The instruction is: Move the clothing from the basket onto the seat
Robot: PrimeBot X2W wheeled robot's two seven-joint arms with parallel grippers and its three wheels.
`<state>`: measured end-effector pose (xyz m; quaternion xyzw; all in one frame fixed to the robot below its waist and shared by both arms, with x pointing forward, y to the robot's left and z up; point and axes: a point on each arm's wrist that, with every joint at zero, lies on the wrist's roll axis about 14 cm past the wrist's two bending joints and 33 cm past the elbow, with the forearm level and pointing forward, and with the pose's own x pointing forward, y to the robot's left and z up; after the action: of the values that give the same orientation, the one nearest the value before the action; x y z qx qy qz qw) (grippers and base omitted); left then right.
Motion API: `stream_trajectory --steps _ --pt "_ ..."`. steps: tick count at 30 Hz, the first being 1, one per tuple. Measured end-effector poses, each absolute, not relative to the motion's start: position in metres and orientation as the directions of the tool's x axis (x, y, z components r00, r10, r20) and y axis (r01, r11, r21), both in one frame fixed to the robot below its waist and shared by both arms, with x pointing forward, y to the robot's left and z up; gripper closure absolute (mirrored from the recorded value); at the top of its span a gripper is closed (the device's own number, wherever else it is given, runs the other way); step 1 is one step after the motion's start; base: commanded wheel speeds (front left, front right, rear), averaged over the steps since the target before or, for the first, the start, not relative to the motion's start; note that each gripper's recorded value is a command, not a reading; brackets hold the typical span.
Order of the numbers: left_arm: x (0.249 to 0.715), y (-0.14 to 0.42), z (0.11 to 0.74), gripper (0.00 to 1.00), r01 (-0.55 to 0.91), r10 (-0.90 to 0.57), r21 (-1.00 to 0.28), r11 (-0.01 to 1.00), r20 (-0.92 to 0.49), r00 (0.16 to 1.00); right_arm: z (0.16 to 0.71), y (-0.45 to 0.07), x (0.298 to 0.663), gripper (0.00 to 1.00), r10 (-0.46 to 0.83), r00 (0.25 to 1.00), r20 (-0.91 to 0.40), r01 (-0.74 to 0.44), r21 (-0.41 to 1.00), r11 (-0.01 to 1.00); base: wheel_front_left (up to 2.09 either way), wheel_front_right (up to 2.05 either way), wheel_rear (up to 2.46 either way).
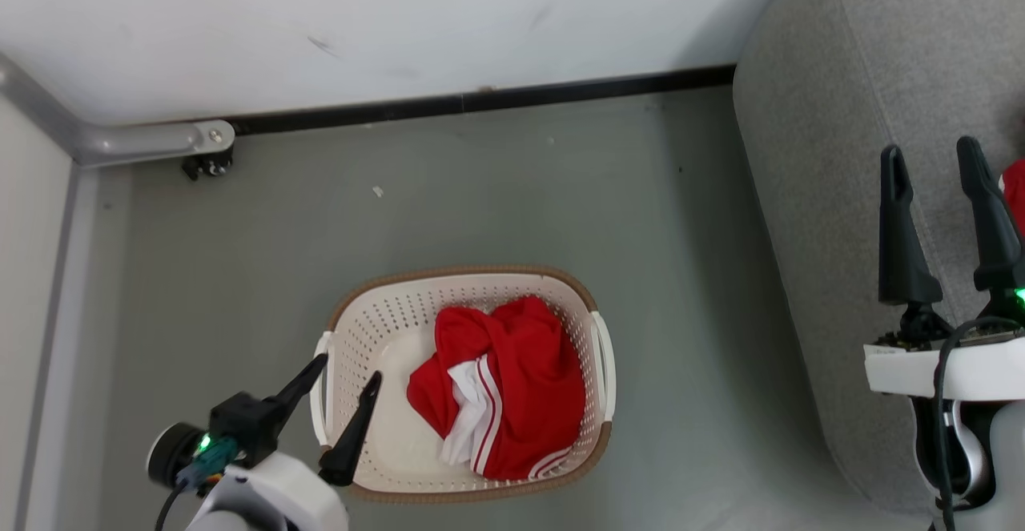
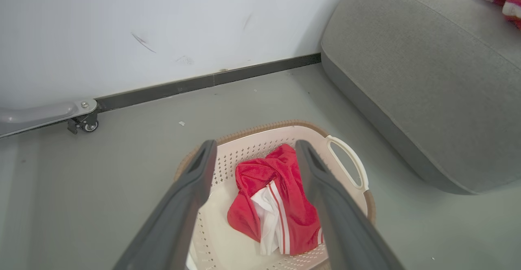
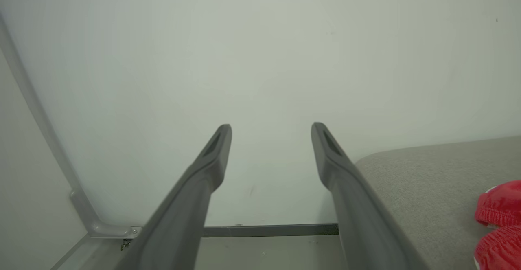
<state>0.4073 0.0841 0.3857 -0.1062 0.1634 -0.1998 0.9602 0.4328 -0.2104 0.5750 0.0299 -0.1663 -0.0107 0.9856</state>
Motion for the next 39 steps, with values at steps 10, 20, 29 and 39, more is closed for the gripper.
stream_trajectory --steps 10,20,29,39 --pt "0.428 0.053 0.354 0.0 0.43 -0.509 -0.283 0.857 -0.343 0.79 0.568 -0.215 0.457 0.0 -0.042 0.942 0.334 0.015 0.081 0.997 0.0 0.0 0.0" --pt "0.437 0.034 0.31 0.0 0.465 -0.563 -0.317 0.827 -0.437 0.702 0.561 -0.219 0.478 0.0 -0.046 0.936 0.348 0.023 0.07 0.997 0.0 0.0 0.0" --pt "0.444 0.022 0.274 0.0 0.473 -0.591 -0.353 0.807 -0.494 0.638 0.559 -0.214 0.5 0.0 -0.02 0.926 0.376 0.002 0.049 0.999 0.0 0.0 0.0" --pt "0.457 0.001 0.248 0.0 0.473 -0.629 -0.414 0.777 -0.502 0.593 0.547 -0.211 0.522 0.0 0.001 0.923 0.385 -0.014 0.031 0.999 0.0 0.0 0.0"
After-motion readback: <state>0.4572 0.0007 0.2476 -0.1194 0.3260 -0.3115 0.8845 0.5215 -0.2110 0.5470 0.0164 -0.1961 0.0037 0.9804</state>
